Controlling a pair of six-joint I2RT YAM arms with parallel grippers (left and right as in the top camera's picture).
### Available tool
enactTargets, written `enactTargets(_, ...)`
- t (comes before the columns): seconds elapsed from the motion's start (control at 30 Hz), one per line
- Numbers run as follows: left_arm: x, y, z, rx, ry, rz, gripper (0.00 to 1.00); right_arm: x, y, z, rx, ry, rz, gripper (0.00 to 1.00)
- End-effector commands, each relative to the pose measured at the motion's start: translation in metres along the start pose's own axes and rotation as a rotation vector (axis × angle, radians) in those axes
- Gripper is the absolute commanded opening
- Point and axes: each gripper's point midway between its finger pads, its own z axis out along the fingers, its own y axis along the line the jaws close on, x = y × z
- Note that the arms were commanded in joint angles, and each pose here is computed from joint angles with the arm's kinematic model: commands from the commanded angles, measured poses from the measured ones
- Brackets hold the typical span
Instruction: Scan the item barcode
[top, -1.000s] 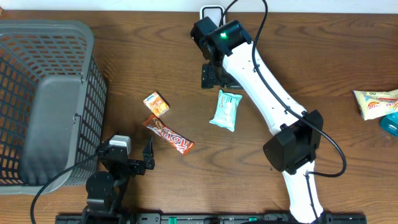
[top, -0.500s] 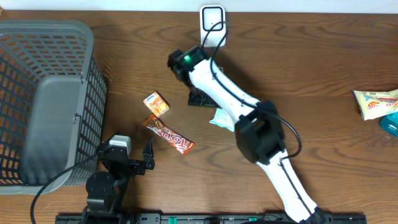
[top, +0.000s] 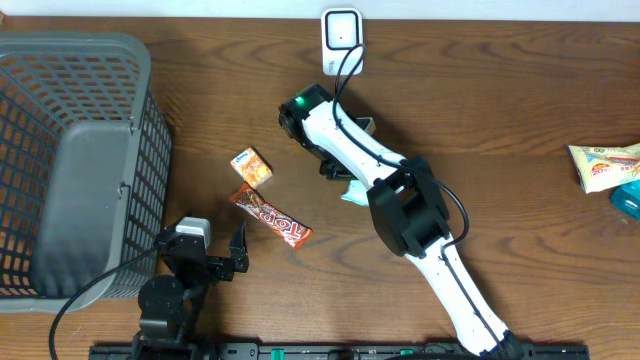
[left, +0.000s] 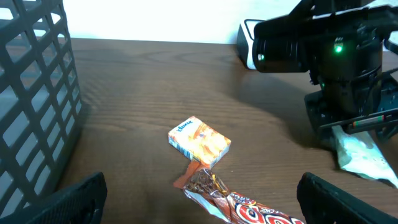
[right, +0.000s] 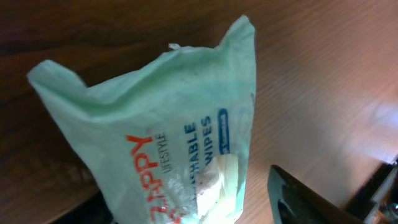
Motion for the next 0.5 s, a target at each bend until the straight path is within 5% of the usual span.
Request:
enactTargets(0.0, 0.0111, -0.002, 0.0026, 0.015, 0.026, -0.003, 0.98, 0.0058, 0.0112, 0.0392, 0.087, 0.026, -0.063, 0.52)
enactTargets(0.37, 0.0111, -0.002, 0.0026, 0.015, 0.026, -0.003, 0.98, 0.0086, 0.0058, 0.0476, 0.14, 0.036, -0.141, 0.01)
enactTargets(0.47, 0.0111, -0.002, 0.0026, 0.015, 0.026, -0.003, 0.98, 0.0078, 0.0071, 0.0426, 0.118, 0.04, -0.184, 0.01)
